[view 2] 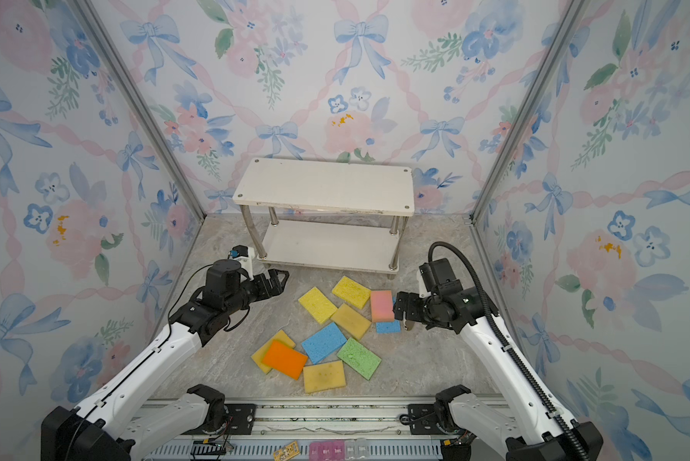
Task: Arrange cleaning sponges on a shelf
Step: Move the shelf to the top-center of the table.
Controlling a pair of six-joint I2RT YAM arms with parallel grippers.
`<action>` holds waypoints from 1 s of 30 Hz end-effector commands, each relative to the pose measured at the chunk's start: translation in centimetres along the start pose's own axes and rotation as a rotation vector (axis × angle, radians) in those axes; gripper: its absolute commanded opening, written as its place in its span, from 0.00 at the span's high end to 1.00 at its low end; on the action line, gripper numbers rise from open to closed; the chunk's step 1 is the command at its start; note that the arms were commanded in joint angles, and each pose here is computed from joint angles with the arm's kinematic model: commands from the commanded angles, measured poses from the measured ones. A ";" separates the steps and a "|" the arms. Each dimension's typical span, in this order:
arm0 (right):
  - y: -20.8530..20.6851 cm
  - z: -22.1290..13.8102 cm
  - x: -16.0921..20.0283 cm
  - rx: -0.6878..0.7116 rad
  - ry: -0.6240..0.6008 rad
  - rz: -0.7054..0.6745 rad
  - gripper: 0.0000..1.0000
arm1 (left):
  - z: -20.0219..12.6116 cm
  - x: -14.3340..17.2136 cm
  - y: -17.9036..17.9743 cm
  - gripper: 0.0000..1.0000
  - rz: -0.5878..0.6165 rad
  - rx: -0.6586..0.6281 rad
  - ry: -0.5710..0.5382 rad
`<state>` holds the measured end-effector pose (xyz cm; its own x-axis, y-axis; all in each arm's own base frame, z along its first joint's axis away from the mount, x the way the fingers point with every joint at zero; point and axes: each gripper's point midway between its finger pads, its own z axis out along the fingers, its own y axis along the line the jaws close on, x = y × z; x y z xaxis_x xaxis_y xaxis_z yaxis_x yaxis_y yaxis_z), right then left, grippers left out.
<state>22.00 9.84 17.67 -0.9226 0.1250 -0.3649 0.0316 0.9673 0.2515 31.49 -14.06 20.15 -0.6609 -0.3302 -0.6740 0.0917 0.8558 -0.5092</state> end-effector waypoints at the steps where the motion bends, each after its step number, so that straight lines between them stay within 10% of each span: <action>1: 0.1 1.5 -0.4 0.044 -0.013 0.011 0.03 | 0.7 1.5 0.1 0.02 -0.017 0.005 0.064; 9: 2.4 3.7 -4.2 -0.001 -0.063 -0.041 0.03 | 0.5 -2.4 1.3 0.02 -0.028 -0.083 -0.042; 20: 4.7 -0.6 -17.0 -0.072 -0.637 -0.185 0.03 | 1.0 -14.4 5.4 0.03 0.162 -0.196 -0.433; 30: 4.0 0.6 -23.4 -0.078 -0.693 -0.170 0.06 | 3.9 -17.6 6.0 0.11 0.275 -0.212 -0.573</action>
<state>42.29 9.92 24.22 -0.5332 0.1389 -0.8345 -0.0782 0.9741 0.2121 45.53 -5.56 24.04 -0.2530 -0.2454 -0.9358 0.0201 0.9657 -0.2587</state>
